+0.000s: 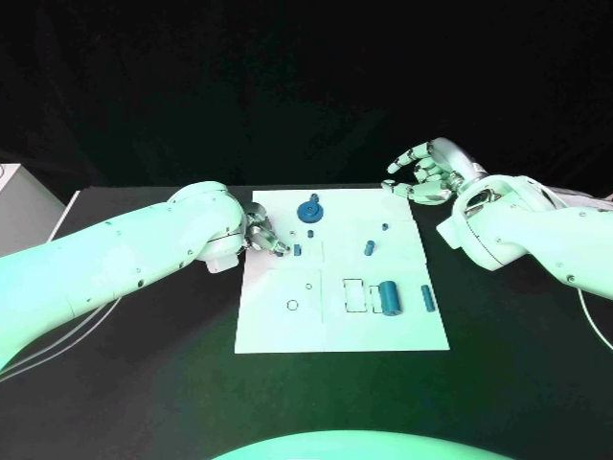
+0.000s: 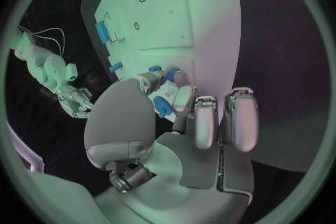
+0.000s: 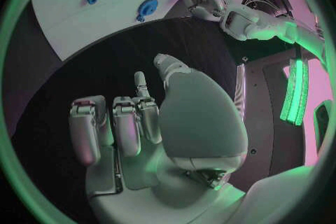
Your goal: Assemble the parts on the task board
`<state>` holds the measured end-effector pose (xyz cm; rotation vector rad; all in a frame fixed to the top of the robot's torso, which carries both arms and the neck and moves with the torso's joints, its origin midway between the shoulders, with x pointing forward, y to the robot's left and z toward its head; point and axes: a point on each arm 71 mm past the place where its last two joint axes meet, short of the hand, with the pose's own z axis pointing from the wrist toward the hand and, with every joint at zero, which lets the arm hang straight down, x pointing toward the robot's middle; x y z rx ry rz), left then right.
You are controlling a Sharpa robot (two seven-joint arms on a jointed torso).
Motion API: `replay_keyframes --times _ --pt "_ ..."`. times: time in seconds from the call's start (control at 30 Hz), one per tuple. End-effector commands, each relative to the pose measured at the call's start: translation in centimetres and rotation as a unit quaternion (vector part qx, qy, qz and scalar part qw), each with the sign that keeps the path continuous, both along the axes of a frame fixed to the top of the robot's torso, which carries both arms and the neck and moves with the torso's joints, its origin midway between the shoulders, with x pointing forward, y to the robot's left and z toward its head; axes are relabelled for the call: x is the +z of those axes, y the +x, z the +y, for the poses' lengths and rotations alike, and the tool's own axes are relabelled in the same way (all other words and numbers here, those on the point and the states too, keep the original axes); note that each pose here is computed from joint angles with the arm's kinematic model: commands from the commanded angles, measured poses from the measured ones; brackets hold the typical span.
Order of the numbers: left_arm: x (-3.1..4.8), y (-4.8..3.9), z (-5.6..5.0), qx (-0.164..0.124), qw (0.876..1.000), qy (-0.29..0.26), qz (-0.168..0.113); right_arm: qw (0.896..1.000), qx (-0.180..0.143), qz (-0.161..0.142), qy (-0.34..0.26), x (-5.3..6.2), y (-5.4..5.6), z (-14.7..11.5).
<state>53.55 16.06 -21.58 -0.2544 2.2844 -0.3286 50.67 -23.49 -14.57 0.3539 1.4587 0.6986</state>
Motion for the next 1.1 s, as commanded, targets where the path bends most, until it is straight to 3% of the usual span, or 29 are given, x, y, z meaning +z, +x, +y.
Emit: replay_keyframes --times 0.03,0.77,1.1 --pt "-1.03 -0.40 0.0 -0.004 1.000 0.013 0.017 1.000 0.006 -0.005 -0.004 0.1 -0.1 0.1" --pt "-0.64 -0.20 0.4 0.005 1.000 0.014 -0.004 1.000 0.006 -0.004 -0.005 0.0 -0.1 0.0" --pt "0.01 -0.11 0.6 0.015 1.000 0.001 -0.019 1.000 0.006 -0.004 -0.005 0.0 0.0 0.0"
